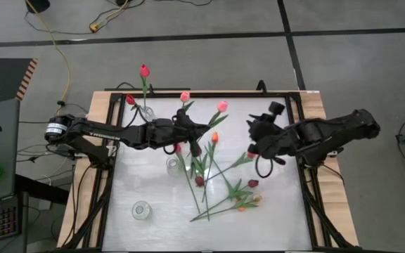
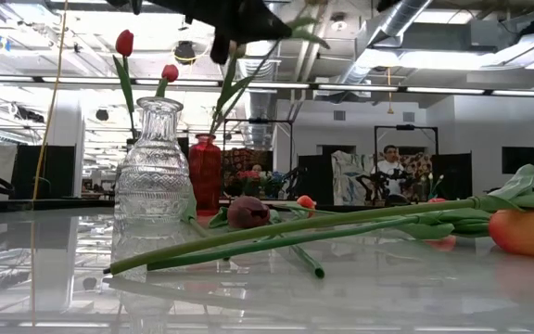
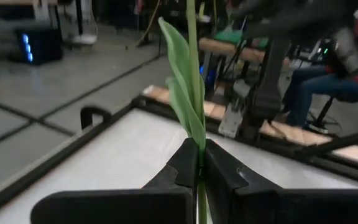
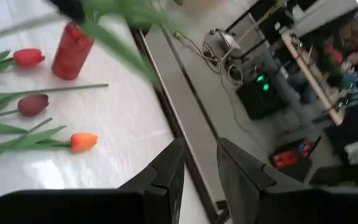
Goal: Sort flowers into vase by color
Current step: Put the pink tulip into the red vase
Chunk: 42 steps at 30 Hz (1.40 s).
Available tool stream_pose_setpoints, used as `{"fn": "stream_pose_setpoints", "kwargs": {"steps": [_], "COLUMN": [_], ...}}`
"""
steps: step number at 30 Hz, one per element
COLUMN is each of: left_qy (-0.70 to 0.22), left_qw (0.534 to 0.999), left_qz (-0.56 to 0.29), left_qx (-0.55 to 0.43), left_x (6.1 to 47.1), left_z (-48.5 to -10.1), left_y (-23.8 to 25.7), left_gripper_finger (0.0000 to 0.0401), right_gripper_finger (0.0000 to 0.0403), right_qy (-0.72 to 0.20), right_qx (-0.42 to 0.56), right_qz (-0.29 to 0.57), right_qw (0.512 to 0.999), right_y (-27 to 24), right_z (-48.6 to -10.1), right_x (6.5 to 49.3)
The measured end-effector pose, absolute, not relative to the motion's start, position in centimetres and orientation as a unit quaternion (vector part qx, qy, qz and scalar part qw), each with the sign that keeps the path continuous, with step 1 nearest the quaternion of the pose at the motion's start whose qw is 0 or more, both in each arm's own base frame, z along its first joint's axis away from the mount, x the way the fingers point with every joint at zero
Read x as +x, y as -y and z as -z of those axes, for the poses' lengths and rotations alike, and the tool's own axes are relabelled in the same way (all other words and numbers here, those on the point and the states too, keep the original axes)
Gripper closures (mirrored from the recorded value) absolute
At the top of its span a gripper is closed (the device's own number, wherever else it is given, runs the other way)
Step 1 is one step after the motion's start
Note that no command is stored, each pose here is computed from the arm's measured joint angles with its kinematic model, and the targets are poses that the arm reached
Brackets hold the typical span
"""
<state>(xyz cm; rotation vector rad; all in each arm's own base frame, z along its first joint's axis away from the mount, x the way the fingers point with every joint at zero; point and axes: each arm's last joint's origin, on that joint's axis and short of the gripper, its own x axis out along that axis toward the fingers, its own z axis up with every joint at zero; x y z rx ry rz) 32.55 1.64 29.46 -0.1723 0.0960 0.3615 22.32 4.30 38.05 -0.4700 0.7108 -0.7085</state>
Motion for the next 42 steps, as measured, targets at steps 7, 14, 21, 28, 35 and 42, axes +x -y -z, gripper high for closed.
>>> {"fn": "stream_pose_setpoints", "kwargs": {"steps": [7, 14, 21, 28, 35, 42], "left_qy": [0.003, 0.036, 0.023, 0.049, 0.159, 0.210], "left_qw": [0.977, 0.968, 0.955, 0.952, 0.933, 0.918], "left_qz": [-0.209, -0.244, -0.278, -0.288, -0.288, -0.300], "left_qx": [-0.043, 0.037, 0.101, 0.096, 0.143, 0.149], "left_x": [30.4, 27.5, 26.2, 25.8, 23.8, 22.3], "left_z": [-32.6, -35.7, -36.4, -32.7, -30.2, -28.4], "left_y": [-1.5, -0.1, 1.7, 1.4, 0.8, -1.0], "left_gripper_finger": [0.0401, 0.0401, 0.0401, 0.0401, 0.0401, 0.0401], "right_gripper_finger": [0.0280, 0.0280, 0.0280, 0.0280, 0.0280, 0.0280], "right_qy": [-0.322, -0.288, -0.283, -0.293, -0.299, -0.285], "right_qx": [-0.165, -0.122, -0.107, -0.105, -0.089, -0.099], "right_qz": [0.362, 0.381, 0.403, 0.418, 0.408, 0.366], "right_qw": [0.859, 0.870, 0.864, 0.853, 0.858, 0.881], "right_y": [-3.5, -3.1, -2.3, -1.6, -1.1, -0.4], "right_z": [-34.6, -31.4, -29.0, -27.5, -26.9, -26.9], "right_x": [19.8, 19.9, 21.1, 22.4, 23.6, 25.9]}}
